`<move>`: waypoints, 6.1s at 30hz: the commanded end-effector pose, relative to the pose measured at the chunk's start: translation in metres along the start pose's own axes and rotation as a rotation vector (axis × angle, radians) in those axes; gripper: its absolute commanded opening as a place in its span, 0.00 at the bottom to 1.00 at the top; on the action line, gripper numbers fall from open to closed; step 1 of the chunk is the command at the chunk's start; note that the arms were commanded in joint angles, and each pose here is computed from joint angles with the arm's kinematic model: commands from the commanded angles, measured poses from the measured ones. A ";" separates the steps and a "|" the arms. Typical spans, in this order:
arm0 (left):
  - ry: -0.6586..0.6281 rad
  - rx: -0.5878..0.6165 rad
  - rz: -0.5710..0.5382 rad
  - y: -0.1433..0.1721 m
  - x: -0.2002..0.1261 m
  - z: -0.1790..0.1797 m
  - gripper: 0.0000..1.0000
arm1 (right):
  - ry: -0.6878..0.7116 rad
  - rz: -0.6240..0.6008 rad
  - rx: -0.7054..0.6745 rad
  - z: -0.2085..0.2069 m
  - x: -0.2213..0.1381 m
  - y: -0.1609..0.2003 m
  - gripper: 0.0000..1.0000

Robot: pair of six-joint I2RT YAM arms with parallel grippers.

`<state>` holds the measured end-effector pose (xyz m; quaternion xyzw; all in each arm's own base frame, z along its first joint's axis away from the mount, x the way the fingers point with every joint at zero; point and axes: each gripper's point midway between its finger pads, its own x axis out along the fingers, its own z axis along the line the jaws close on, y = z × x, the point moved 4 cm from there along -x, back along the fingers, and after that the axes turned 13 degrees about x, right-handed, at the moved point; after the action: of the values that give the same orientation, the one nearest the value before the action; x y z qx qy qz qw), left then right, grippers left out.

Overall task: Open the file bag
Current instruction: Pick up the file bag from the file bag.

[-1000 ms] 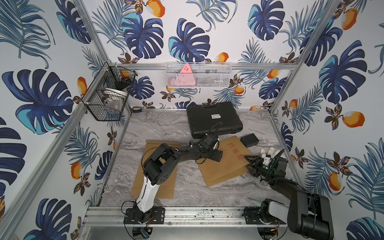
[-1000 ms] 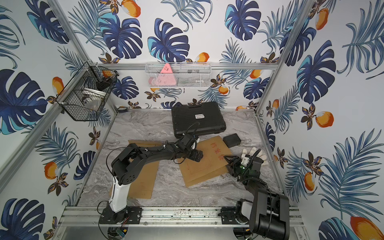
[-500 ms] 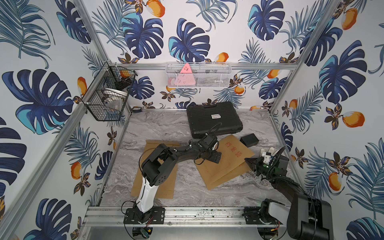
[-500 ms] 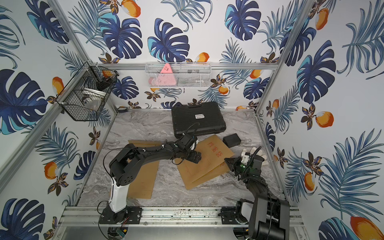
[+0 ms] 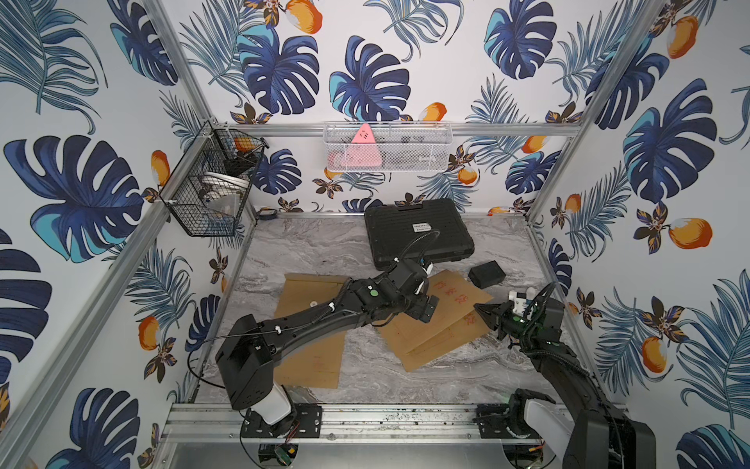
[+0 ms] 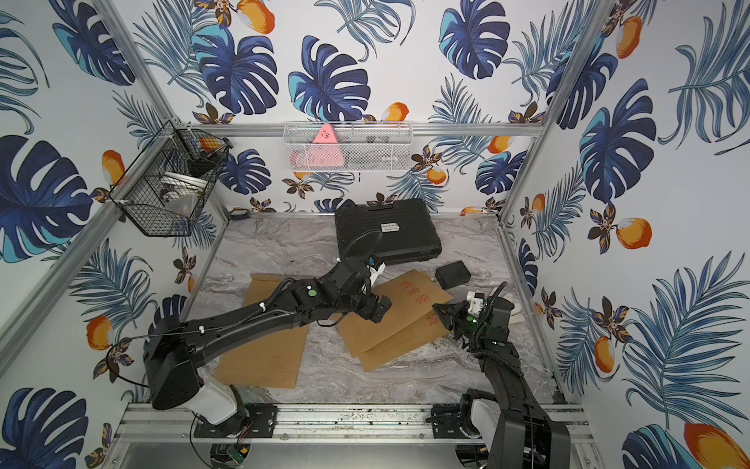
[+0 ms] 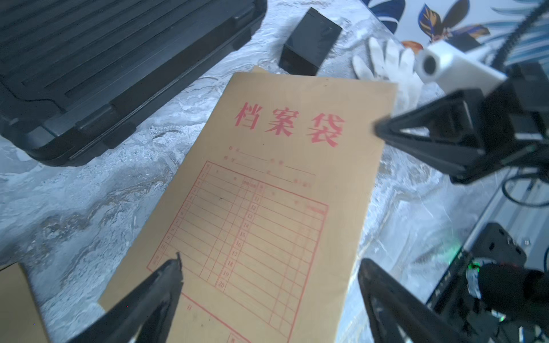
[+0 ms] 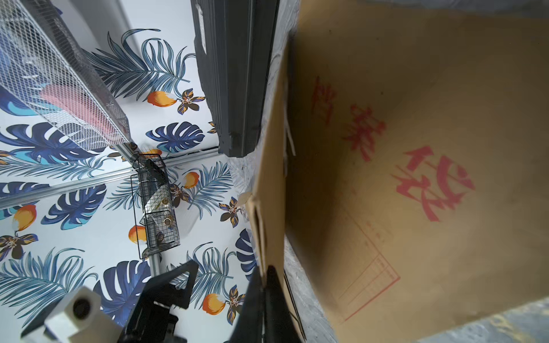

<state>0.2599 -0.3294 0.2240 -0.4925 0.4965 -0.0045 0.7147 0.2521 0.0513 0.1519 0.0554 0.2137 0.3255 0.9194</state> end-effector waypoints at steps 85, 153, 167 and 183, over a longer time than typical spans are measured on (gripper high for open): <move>0.212 -0.036 -0.629 -0.097 -0.284 0.015 0.00 | -0.450 0.165 -0.877 0.238 -0.043 0.096 1.00; 0.381 -0.187 -0.695 -0.105 -0.219 0.112 0.88 | -0.626 0.354 -1.175 0.276 -0.112 0.178 0.00; 0.671 -0.067 -0.806 -0.110 -0.246 0.079 0.64 | -0.703 0.364 -1.057 0.269 -0.115 0.191 0.00; 0.784 -0.026 -0.907 -0.119 -0.273 0.069 0.15 | -0.610 0.336 -1.032 0.261 -0.106 0.183 0.00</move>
<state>0.2333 -0.2082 0.4901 -0.6343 0.4746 -0.4580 0.4032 0.1871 0.1377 0.4673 -0.2711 -0.2477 0.4977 0.7858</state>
